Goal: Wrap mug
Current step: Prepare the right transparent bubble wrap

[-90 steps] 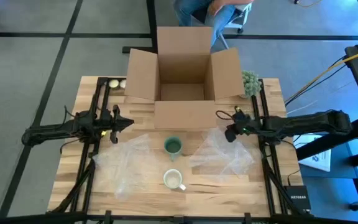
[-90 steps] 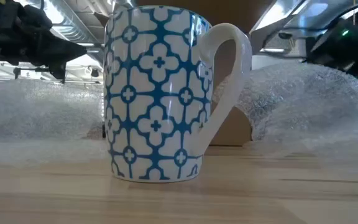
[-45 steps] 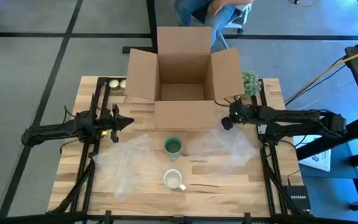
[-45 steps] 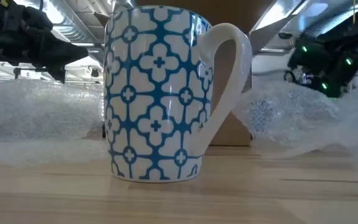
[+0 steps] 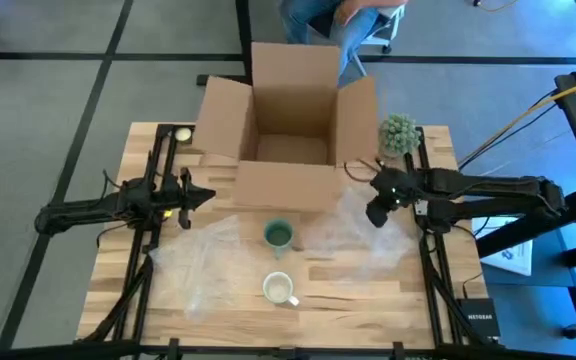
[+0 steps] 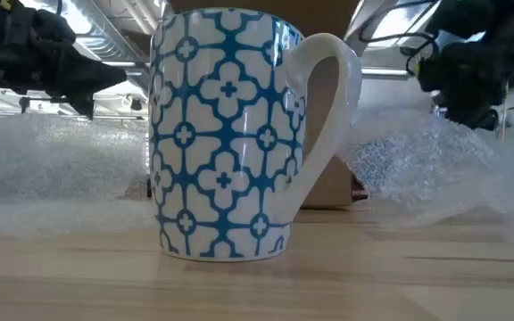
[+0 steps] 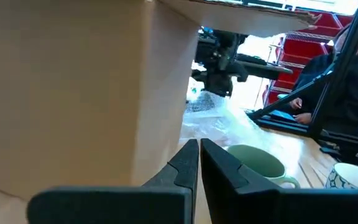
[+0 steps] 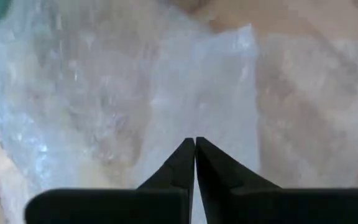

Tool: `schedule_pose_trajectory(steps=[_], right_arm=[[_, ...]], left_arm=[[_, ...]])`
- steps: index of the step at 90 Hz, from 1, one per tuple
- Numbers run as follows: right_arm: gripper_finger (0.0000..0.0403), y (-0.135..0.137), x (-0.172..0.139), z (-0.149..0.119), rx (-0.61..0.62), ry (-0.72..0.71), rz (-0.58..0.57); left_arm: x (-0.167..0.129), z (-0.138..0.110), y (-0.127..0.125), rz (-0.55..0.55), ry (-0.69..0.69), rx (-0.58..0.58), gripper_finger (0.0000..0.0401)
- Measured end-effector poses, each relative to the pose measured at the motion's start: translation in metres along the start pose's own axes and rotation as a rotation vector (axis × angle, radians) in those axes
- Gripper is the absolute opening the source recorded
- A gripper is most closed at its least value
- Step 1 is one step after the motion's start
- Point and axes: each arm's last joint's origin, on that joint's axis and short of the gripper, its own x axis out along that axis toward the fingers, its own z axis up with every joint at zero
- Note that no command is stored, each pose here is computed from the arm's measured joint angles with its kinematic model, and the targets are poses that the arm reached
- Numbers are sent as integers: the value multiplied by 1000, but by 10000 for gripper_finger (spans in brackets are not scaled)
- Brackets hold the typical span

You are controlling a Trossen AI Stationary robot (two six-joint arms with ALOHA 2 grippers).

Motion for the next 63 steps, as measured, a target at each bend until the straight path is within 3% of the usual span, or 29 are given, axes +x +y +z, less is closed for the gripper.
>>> schedule_pose_trajectory(steps=[36, 63], right_arm=[[0, 51, 32, -30, -309, 39, 110], [0, 106, 23, -48, -413, 82, 383]], left_arm=[[0, 0, 1, 33, -5, 13, 0], [0, 1, 1, 34, -11, 7, 0]])
